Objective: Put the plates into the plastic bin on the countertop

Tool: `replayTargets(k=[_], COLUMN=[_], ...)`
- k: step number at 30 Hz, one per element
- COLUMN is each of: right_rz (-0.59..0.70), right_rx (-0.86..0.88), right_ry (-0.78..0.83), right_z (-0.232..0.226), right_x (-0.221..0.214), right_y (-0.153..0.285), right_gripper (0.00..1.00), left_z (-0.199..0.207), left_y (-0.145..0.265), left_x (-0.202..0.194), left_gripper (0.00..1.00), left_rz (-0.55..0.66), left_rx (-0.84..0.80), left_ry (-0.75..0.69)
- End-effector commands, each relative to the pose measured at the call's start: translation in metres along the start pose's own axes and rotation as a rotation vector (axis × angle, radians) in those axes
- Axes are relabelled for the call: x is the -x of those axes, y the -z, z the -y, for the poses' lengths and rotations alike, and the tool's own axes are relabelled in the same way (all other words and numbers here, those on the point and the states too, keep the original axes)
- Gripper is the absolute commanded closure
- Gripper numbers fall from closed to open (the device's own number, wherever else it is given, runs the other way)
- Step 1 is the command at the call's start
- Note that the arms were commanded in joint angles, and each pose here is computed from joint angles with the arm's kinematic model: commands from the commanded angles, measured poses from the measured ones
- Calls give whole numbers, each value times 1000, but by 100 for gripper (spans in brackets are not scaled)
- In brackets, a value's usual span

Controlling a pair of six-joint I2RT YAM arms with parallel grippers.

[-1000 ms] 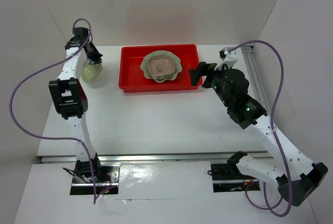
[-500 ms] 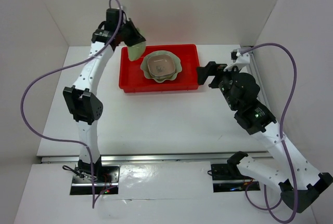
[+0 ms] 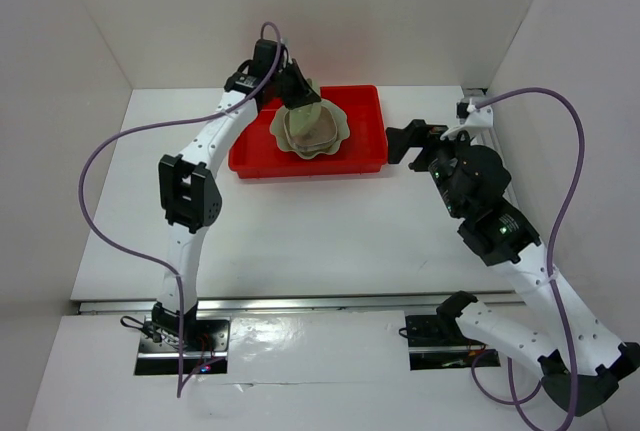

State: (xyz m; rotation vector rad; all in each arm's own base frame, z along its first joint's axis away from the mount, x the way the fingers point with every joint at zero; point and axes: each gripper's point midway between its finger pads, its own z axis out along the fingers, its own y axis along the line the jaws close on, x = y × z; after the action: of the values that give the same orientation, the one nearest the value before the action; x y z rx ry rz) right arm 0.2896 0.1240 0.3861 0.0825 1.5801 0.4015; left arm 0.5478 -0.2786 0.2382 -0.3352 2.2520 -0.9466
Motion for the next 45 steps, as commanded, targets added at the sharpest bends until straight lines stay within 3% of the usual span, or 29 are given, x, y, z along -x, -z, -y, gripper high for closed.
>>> replayTargets(k=[1,3,4,6,7,9,11,14,23,28,31,32,33,36,39,45], right_rz=[46,50,50,42,42,39,31,31,18,7,-18,-13,-32,-44,-91,-84], right_rx=[-11,3,3,0,0,9,7,7,14,11,-13,-31,-48,-83,-119,-149], right_ry=[-8,-11,-11,1,1,1,4,4,8,13,24,24,20,9,17,20], right_z=[1,-2,-2,-2,-2,-3,-2,-2,-5,-6,-2,1,4,9,15,27], right_x=[21,24,24,24,24,23,19,19,15,12,6,7,1,0,-9,1], right_y=[6,7,7,6,6,6,5,5,0,-5,-10,-10,-12,-12,-11,14], right_gripper=[0,0,0,0,0,0,0,0,0,0,0,0,0,0,0,0], left_z=[28,32,32,32,32,29,27,28,34,31,27,10,17,-20,-23,-51], left_y=[2,4,-1,-3,-3,-4,-2,3,29,75,123,133,163,203,285,376], left_x=[19,25,19,19,19,24,24,26,46,52,65,62,65,55,36,-17], left_gripper=[100,100,94,79,65,48,44,26,25,25,21,8,0,0,0,0], left_rz=[77,100,88,89,90,113,119,126,210,279,319,321,365,365,458,527], left_rx=[-85,-93,-91,-93,-93,-72,-64,-57,-5,74,118,203,210,343,379,418], left_ry=[-23,-39,-41,-42,-42,-40,-48,-58,-109,-134,-157,-190,-206,-210,-242,-255])
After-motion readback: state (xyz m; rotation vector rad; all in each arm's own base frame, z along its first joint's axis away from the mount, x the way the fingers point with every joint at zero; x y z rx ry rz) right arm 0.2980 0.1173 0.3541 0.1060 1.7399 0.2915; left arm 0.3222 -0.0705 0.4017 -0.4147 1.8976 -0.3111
